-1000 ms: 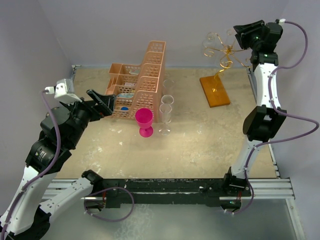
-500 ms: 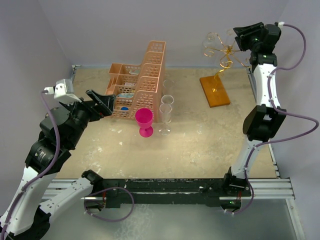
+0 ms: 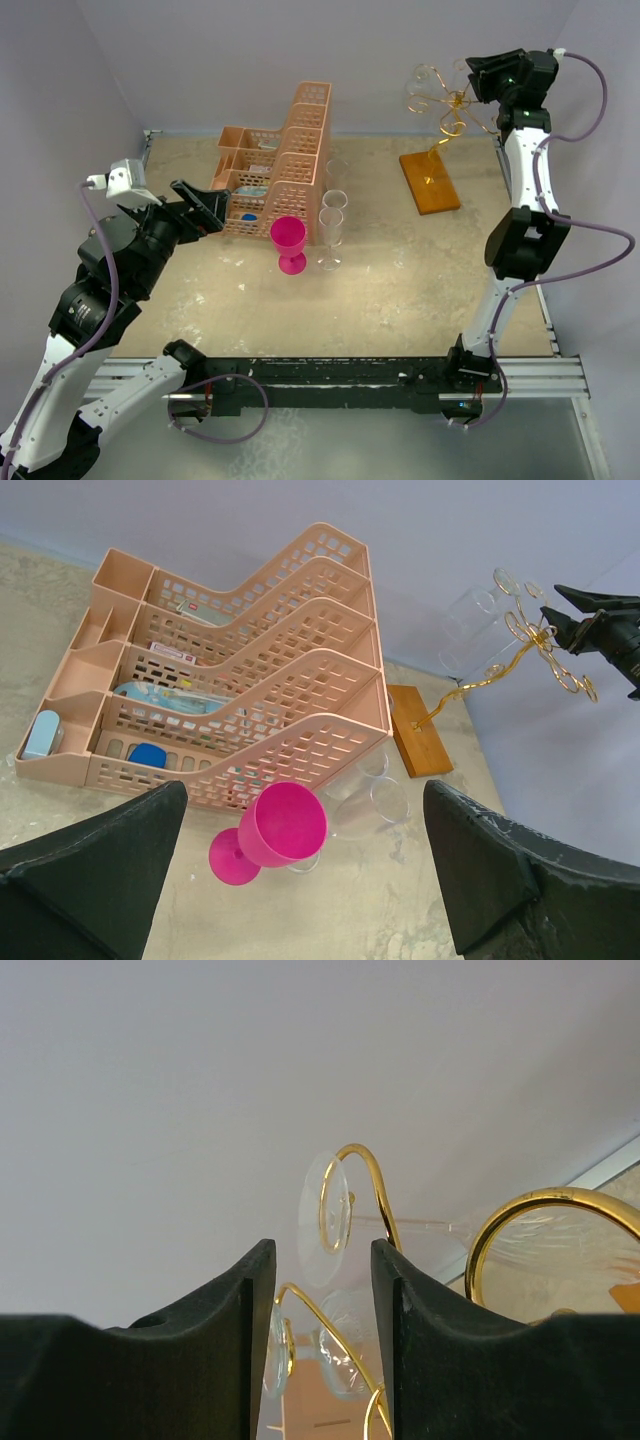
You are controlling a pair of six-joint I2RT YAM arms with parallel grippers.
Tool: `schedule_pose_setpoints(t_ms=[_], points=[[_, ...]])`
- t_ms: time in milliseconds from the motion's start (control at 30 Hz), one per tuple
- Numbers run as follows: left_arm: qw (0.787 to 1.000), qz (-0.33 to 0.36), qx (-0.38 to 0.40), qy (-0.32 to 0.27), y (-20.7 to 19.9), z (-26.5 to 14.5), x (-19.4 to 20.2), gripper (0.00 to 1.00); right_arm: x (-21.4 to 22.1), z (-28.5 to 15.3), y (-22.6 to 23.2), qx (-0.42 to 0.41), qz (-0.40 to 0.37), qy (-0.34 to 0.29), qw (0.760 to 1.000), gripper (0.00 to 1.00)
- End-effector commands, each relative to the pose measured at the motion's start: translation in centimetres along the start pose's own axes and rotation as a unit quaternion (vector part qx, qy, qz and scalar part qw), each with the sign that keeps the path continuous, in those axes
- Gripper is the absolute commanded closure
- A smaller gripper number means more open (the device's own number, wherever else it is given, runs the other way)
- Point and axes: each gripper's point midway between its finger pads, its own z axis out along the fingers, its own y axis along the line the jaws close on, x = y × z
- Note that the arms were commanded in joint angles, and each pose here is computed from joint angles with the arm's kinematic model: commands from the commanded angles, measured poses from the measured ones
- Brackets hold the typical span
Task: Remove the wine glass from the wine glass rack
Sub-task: Pick up the wine glass from the wine rack.
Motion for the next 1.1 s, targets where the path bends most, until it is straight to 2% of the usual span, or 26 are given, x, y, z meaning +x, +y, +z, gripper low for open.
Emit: schedule_pose_setpoints(t_ms=[0,1067], points=[[1.0,0.003,0.01,-0.017,-0.4,-0.1,-0.8,0.01,-1.1,0.2,0.7,-0.013,0.009,-0.023,1.0,0.56],[1.0,0.004,0.008,-0.017,-0.3,-0.1,-0.8,0.01,-0.8,1.9,-0.1,-0.024,0.041,-0.022,0.999,0.7]])
